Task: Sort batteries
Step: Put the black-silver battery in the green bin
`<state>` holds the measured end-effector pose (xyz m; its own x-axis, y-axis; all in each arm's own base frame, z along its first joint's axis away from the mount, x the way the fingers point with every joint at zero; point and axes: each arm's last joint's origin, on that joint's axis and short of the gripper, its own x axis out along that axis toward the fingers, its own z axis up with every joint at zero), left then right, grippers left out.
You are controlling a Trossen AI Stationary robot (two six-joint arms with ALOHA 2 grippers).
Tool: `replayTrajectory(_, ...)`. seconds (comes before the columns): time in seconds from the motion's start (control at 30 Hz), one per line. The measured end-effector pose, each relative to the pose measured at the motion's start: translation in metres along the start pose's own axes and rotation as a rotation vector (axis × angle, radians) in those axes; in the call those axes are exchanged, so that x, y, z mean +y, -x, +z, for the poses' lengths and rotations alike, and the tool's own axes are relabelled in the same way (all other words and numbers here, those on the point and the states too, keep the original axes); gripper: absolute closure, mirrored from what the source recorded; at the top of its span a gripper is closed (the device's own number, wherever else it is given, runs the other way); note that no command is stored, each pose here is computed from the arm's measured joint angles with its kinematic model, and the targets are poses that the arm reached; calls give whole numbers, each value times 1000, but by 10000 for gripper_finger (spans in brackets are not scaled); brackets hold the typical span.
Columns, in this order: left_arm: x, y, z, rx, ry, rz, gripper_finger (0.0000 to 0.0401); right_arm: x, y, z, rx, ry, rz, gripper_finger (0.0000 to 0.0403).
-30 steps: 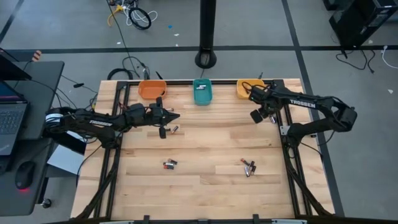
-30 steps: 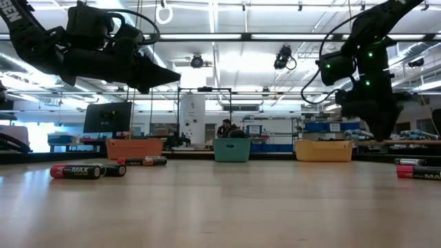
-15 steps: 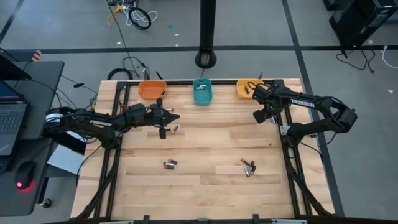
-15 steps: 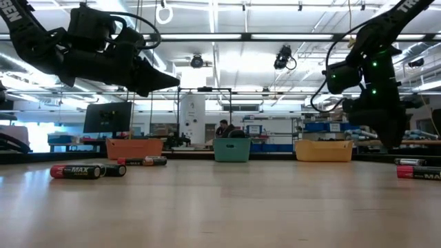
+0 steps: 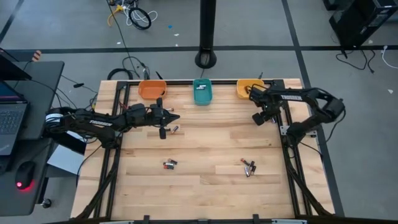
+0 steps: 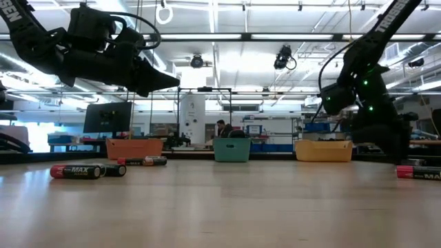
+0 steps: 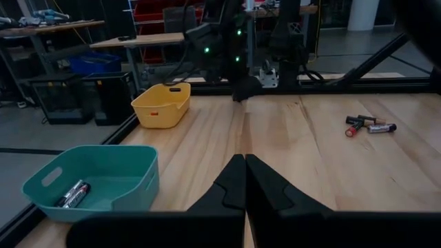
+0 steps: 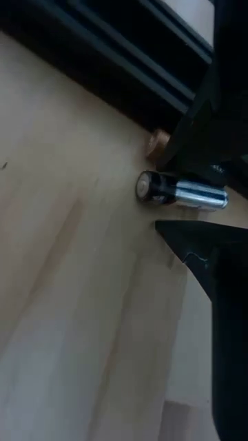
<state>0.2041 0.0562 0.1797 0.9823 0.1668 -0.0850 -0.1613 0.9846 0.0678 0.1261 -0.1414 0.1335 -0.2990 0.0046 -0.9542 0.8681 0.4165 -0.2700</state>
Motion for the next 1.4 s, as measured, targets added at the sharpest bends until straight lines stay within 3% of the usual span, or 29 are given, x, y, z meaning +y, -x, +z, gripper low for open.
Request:
replayTrajectory(0.23,0,0,0,0,-19,0,395,4,-7,4,43,30,-3,270)
replayTrajectory(0.43,0,0,0,0,-22,0,395,7,-1,1,0,51,71,302)
replayTrajectory(0.6,0,0,0,0,-22,0,395,19,8,-1,-34,124,221,331)
replayTrajectory(0.77,0,0,0,1,-22,0,395,38,14,-3,-90,242,365,322)
replayTrajectory(0.9,0,0,0,1,-22,0,395,54,22,-8,-149,324,402,323)
replayTrajectory(1.07,0,0,0,2,-22,0,395,74,52,-8,-269,400,448,345)
replayTrajectory(1.4,0,0,0,0,-22,0,395,121,150,17,-667,494,542,345)
